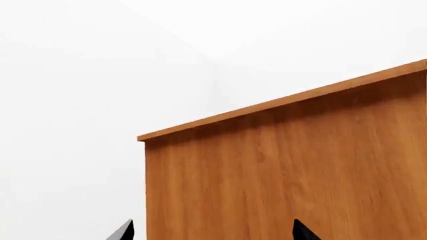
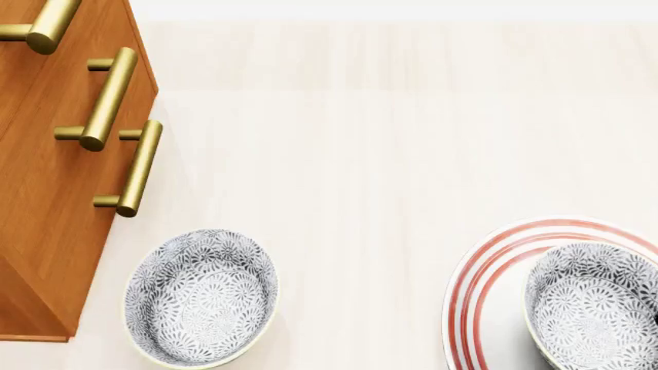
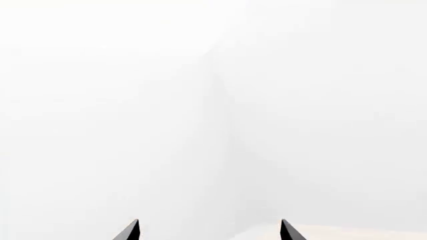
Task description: Pick up the bowl and put it in the front on the plate.
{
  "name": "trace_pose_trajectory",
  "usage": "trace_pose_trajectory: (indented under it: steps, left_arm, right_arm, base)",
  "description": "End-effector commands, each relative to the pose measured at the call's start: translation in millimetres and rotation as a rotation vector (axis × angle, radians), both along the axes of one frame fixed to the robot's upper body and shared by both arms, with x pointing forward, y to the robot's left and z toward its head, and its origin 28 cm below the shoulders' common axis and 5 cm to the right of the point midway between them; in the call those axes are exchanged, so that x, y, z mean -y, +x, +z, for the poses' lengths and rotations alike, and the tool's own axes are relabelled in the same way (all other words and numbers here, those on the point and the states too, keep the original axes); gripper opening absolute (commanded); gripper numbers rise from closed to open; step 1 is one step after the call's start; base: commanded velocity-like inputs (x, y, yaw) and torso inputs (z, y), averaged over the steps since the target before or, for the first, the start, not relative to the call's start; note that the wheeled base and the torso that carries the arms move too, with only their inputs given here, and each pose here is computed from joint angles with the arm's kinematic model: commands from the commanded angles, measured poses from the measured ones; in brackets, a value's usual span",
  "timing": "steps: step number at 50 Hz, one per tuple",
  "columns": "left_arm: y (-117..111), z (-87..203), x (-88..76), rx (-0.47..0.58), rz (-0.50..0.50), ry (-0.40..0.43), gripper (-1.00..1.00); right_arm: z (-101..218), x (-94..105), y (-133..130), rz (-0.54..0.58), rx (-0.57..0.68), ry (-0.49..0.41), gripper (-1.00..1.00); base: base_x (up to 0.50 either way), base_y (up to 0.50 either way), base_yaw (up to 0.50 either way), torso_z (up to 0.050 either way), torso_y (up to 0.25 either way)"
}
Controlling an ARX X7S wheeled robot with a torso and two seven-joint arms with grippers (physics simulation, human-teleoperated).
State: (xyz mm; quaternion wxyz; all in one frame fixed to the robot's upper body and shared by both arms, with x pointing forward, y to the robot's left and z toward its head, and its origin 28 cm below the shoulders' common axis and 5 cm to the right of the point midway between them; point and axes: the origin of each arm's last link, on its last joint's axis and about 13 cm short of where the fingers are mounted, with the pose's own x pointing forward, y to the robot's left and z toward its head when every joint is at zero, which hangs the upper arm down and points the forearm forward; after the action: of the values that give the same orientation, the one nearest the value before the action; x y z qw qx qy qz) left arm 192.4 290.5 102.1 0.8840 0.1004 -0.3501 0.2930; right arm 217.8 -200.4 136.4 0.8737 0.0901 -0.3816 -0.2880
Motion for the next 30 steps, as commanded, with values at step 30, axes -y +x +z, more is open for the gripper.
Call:
trace_pose_trajectory:
  steps: [30]
  left_arm:
    - [6.0,33.2,-19.1,0.176,0.152,0.006,1.00]
  right_arm:
    - [46.4,11.6,-5.4,-0.296,0.349,-0.174,1.00]
  base:
    - [0.00,0.00,0.00,0.000,0.000]
